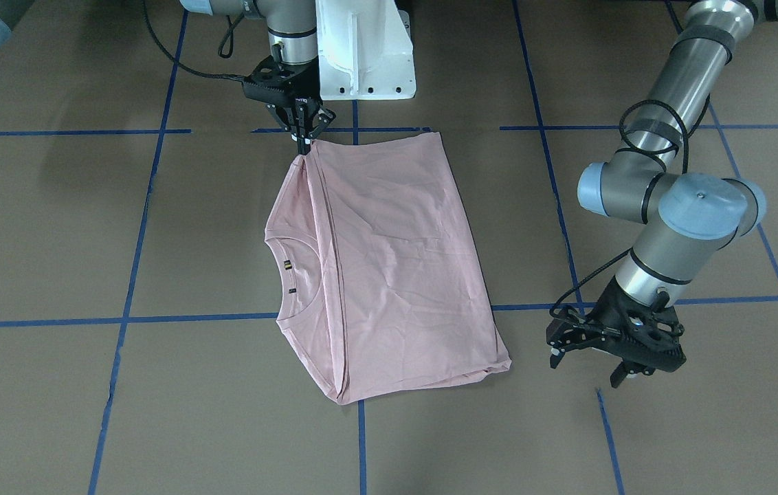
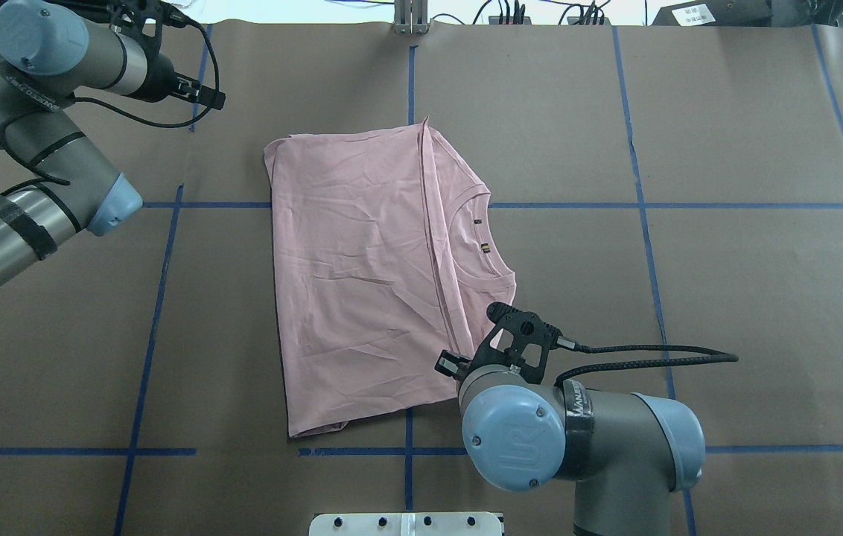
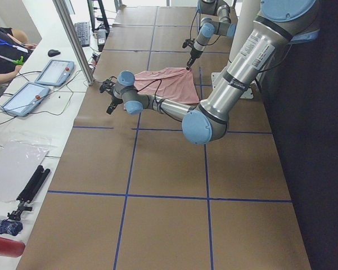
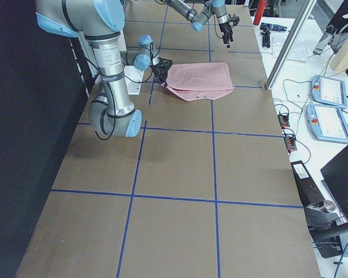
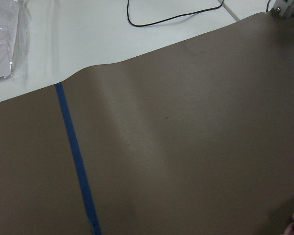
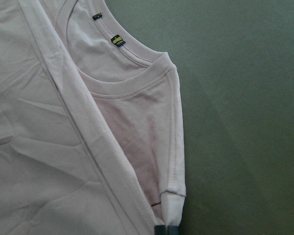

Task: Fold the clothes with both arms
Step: 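Pull the collar corner toward the robot with right gripper while left gripper lowers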

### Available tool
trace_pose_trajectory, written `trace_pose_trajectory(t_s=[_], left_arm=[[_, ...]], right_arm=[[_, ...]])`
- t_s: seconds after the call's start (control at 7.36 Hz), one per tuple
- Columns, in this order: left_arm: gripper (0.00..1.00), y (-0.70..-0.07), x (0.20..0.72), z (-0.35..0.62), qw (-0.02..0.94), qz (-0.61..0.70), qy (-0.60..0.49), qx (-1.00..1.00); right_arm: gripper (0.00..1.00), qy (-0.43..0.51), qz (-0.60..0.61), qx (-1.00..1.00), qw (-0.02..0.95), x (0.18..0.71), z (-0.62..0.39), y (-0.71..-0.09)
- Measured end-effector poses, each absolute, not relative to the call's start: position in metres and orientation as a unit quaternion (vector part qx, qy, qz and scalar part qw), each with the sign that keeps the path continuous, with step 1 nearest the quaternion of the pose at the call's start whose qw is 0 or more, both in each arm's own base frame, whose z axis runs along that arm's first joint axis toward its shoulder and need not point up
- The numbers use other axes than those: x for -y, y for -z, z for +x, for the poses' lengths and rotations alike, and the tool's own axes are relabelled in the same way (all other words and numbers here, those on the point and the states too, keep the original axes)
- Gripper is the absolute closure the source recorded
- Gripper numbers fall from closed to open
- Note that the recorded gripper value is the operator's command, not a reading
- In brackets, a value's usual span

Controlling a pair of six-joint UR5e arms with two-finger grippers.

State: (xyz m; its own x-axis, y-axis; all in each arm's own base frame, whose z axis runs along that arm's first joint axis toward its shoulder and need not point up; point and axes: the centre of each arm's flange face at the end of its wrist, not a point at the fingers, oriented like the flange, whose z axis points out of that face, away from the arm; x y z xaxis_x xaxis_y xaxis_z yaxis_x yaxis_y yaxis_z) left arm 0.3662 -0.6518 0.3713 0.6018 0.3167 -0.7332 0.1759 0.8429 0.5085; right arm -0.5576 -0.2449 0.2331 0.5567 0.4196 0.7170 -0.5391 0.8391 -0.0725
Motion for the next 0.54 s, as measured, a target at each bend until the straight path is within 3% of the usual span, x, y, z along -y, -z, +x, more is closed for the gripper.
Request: trace_pose_trajectory(t_s=[0.54], left_arm=[[0.0, -0.271, 0.418, 0.401, 0.84, 0.161, 0.018, -0.517]], right_arm=[[1.0, -0.27, 0.077, 0.386, 0.879, 0.237, -0.561, -0.231]])
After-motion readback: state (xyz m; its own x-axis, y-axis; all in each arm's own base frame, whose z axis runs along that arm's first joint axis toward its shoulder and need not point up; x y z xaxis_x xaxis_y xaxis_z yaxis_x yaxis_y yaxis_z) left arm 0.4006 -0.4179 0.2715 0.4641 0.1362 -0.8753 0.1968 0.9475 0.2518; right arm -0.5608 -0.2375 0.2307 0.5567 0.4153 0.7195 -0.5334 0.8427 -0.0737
